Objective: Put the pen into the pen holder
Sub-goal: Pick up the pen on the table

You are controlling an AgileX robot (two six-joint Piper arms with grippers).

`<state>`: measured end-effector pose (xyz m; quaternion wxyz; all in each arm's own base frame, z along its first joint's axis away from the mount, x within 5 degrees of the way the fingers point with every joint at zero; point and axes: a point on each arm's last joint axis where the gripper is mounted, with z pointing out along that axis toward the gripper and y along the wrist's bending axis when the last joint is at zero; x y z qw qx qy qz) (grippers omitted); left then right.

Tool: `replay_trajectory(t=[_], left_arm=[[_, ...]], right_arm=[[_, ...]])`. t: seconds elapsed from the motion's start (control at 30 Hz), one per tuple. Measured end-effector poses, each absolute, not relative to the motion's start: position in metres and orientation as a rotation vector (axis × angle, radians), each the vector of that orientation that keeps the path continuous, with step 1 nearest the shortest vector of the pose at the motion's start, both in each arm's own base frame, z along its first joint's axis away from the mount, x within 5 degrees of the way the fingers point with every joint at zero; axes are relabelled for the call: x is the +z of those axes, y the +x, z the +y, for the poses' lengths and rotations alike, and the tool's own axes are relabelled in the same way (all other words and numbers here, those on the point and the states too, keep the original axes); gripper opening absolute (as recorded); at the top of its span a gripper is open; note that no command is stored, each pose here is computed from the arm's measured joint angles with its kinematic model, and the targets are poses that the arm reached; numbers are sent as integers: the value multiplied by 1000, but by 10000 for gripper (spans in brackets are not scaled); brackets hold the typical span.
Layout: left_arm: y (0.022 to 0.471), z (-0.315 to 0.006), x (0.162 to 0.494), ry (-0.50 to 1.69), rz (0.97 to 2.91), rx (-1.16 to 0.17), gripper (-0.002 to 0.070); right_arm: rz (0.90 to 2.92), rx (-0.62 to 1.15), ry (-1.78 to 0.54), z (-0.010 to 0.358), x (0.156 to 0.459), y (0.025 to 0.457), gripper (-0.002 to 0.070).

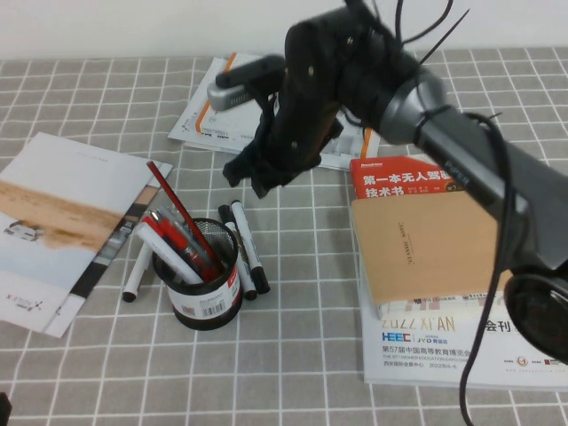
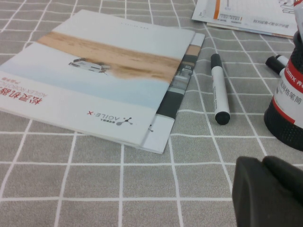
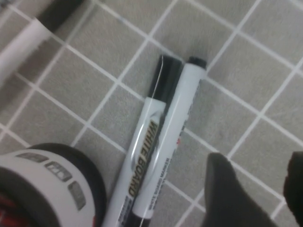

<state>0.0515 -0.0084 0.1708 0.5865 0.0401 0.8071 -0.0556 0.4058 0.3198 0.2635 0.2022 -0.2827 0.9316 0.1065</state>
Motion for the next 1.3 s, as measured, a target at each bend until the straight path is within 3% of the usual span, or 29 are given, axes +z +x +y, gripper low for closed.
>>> replay_trajectory(t=[0.4,0.8,1.3], left_arm=[[52,-8,171,94,1881,-130,-3],[52,-8,171,94,1881,-130,-3],[52,-8,171,94,1881,-130,-3]], right_arm=[[2550,418,-761,336,247,412,313],[2549,454,-756,350,219,416,313],[2644,412,-727,344,188,422,262]])
